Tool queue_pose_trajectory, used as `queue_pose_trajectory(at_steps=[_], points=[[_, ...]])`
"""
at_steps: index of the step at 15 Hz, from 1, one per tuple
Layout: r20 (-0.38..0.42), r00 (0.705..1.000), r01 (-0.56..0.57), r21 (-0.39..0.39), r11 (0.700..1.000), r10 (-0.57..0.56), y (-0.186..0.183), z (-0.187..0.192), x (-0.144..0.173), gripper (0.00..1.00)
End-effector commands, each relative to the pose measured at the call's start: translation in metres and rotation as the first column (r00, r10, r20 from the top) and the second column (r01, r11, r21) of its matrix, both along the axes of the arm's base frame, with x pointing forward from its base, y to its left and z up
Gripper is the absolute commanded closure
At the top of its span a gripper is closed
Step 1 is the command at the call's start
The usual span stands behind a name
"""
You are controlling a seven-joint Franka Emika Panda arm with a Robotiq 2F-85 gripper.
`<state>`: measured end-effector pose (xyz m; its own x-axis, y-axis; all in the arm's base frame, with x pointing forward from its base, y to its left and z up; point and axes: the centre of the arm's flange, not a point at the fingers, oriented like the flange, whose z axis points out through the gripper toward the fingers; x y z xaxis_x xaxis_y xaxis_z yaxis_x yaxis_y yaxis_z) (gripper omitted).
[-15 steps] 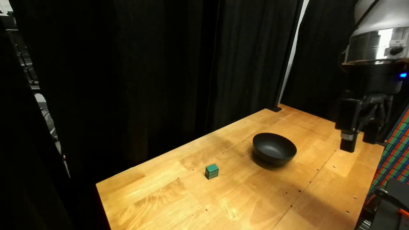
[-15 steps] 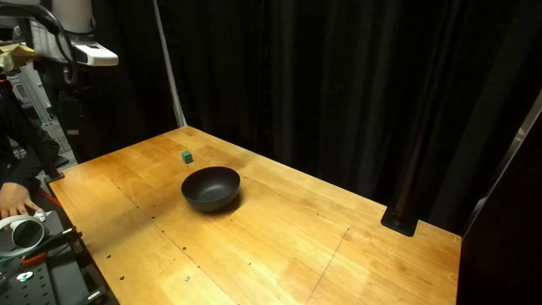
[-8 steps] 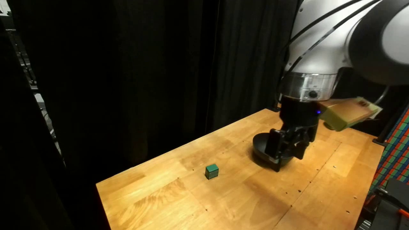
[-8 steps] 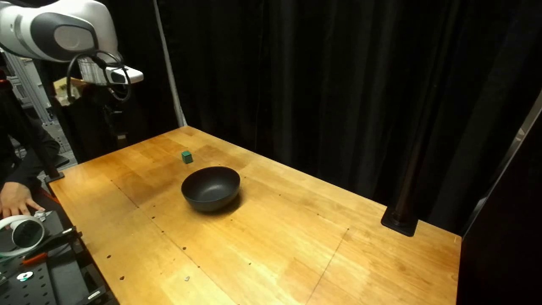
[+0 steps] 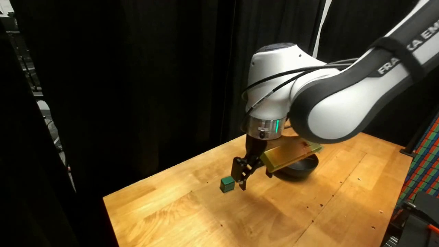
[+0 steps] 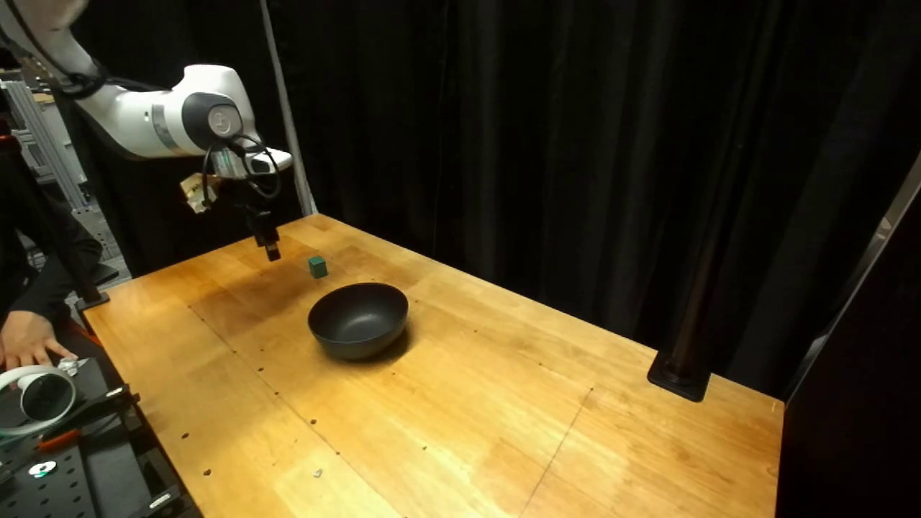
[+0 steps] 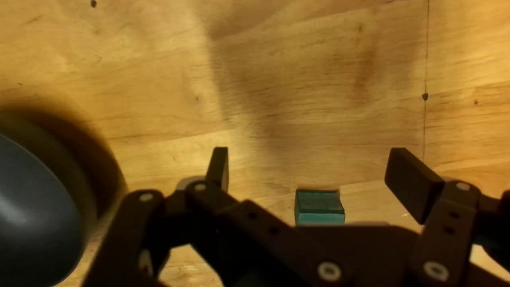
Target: Put the green block in the black bowl
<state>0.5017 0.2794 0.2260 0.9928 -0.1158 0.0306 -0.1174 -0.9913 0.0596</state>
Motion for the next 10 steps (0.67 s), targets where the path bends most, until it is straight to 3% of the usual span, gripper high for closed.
queue_pose_trajectory(at_steps=[1,10], points=[[0.031,0.999,0.028,-0.024,0.999,-0.028,0.026,-0.032,0.045,0.0],[0.059,0.997,0.057,-0.05,0.997,-0.054,0.037,-0.081,0.088,0.0]])
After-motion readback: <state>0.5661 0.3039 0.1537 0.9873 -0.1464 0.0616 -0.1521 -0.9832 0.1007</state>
